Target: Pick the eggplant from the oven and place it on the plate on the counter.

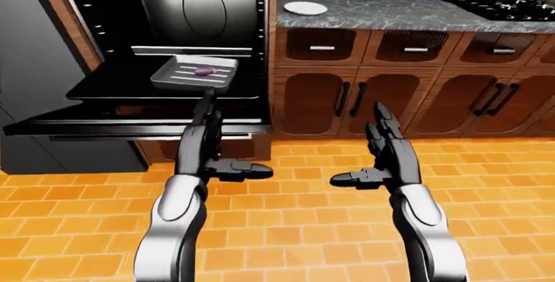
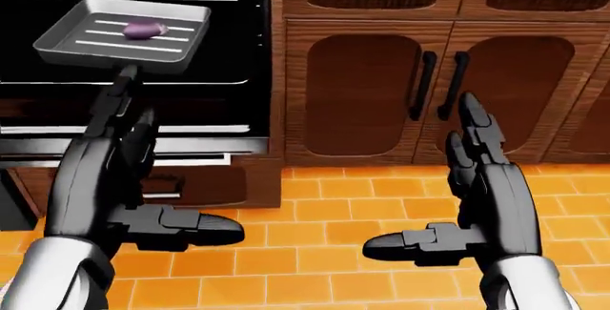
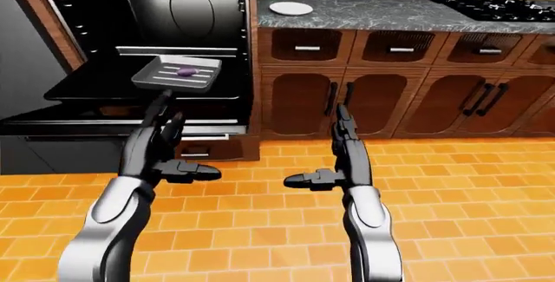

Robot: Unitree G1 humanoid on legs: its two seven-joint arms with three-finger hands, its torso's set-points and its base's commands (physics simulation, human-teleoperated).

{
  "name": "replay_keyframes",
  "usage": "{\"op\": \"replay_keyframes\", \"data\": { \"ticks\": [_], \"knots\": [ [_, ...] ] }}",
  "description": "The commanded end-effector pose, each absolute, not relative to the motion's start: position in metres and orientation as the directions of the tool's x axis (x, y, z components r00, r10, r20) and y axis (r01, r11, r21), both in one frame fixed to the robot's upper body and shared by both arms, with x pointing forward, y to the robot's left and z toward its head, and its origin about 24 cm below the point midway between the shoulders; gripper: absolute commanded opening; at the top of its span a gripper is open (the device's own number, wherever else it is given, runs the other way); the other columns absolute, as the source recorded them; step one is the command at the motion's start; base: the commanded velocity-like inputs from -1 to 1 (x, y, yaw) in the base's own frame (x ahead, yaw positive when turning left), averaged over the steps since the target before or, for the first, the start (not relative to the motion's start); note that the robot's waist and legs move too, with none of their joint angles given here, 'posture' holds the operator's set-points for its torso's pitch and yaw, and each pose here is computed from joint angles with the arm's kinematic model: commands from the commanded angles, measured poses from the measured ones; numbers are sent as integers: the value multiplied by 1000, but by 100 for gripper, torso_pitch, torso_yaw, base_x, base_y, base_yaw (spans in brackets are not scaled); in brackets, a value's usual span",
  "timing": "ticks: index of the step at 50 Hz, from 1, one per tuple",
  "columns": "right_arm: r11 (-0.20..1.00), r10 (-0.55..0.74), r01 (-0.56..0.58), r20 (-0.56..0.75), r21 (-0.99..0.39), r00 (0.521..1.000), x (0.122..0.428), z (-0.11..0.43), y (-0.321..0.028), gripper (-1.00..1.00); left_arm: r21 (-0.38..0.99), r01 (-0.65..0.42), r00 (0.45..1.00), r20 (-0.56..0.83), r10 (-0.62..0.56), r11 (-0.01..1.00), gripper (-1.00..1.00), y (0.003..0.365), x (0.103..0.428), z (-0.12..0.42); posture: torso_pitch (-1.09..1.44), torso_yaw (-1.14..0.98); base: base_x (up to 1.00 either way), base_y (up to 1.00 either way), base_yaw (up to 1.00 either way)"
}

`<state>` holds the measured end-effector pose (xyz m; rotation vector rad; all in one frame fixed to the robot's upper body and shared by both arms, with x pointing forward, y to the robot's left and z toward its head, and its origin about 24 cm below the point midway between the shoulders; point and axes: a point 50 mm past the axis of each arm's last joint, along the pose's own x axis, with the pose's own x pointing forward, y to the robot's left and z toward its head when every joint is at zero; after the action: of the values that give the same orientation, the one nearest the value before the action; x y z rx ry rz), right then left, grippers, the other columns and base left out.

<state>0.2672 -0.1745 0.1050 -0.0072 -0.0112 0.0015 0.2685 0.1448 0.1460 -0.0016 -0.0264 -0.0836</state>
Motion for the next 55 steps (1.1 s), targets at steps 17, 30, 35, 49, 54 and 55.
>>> {"op": "replay_keyframes", "data": {
  "ticks": [17,30,35,49,54,55],
  "knots": [
    [999,42,-38,139,-31,989,269,132,-168,100,14,61,987,149,-63,998,100,152,266,174,0,0,51,-81,0],
    [997,69,-67,153,-24,986,266,137,-163,100,9,54,987,154,-55,999,100,156,264,174,0,0,40,-18,46],
    [996,76,-69,144,-54,987,266,133,-163,100,7,53,987,150,-54,999,100,155,264,171,0,0,22,0,100],
    [995,91,-82,147,-65,985,265,135,-159,100,7,51,987,151,-52,999,100,157,263,173,0,0,22,0,100],
    [994,96,-87,154,-66,983,264,138,-159,100,7,51,987,155,-51,999,100,158,263,175,0,0,23,0,100],
    [994,98,-89,154,-66,983,264,139,-158,100,8,52,987,154,-53,999,100,158,263,174,0,0,23,0,100]
  ]
}}
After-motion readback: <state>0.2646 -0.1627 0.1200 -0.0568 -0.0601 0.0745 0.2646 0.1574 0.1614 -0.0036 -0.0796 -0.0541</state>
